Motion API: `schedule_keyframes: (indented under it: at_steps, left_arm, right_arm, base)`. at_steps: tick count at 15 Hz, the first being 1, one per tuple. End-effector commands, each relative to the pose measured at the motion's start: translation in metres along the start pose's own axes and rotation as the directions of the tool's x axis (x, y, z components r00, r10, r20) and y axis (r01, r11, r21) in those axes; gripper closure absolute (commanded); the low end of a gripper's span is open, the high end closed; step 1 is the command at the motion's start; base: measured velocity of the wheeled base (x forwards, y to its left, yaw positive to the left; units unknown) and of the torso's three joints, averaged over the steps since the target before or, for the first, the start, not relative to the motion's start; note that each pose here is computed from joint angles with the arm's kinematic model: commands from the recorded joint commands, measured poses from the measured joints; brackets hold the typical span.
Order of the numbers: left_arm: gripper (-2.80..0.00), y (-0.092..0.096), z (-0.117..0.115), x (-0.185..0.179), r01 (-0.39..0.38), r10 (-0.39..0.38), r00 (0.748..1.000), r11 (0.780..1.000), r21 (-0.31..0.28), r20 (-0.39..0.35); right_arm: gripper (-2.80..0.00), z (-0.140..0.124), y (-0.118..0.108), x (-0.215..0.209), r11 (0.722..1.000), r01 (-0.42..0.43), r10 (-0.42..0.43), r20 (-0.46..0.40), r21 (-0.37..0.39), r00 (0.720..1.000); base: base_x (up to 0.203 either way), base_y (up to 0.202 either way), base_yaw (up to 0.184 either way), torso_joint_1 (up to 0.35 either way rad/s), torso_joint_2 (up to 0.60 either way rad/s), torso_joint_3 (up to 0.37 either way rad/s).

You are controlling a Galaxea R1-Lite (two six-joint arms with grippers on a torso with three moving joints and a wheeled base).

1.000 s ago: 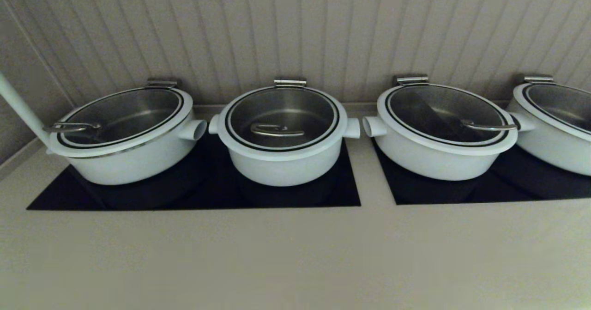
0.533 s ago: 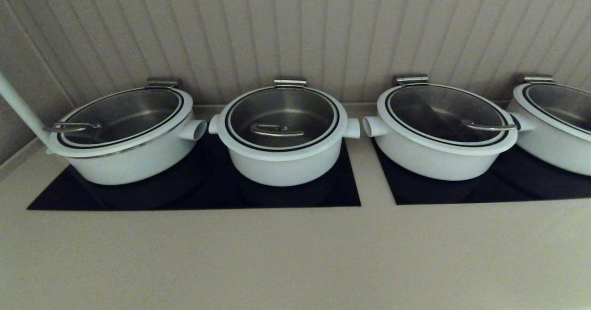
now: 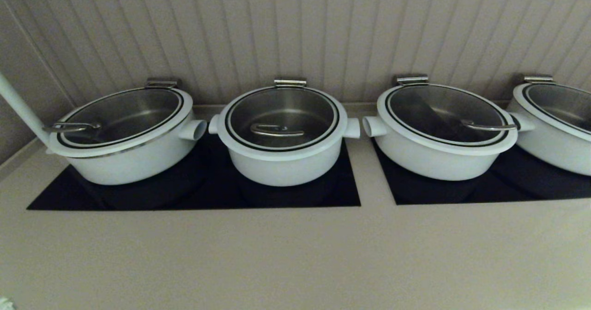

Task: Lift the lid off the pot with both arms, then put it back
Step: Open the food pot lid a small opening with the left arm

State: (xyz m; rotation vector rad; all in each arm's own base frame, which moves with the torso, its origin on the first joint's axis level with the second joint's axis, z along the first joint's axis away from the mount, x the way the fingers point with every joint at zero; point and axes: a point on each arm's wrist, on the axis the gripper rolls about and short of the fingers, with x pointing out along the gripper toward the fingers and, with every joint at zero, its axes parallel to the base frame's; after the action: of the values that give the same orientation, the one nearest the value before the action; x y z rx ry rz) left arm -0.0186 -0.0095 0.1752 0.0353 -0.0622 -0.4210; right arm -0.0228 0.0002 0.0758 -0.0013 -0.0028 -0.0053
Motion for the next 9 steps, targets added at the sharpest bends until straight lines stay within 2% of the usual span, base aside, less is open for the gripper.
schedule_keyframes:
  at_steps: [1,6,9]
  left_arm:
    - [0.00,0.0012,-0.0034,0.0028,0.002,-0.002,1.000,1.000,-0.010,-0.022]
    - [0.00,0.0013,-0.0050,0.0025,-0.014,0.014,1.000,1.000,-0.004,-0.025]
    - [0.00,0.0020,-0.0030,0.0047,0.005,-0.005,0.999,1.000,0.006,-0.032]
  right_arm:
    - [0.00,0.0001,0.0000,0.0001,1.000,-0.001,0.001,-0.001,0.000,1.000]
    - [0.00,0.0001,0.0000,0.0001,1.000,-0.001,0.001,-0.001,0.000,1.000]
    - [0.00,0.0001,0.0000,0.0001,1.000,-0.001,0.001,-0.001,-0.002,1.000]
  base:
    - [0.000,0.000,0.000,0.000,0.00,0.000]
    - [0.000,0.000,0.000,0.000,0.00,0.000]
    - [0.000,0.000,0.000,0.000,0.00,0.000]
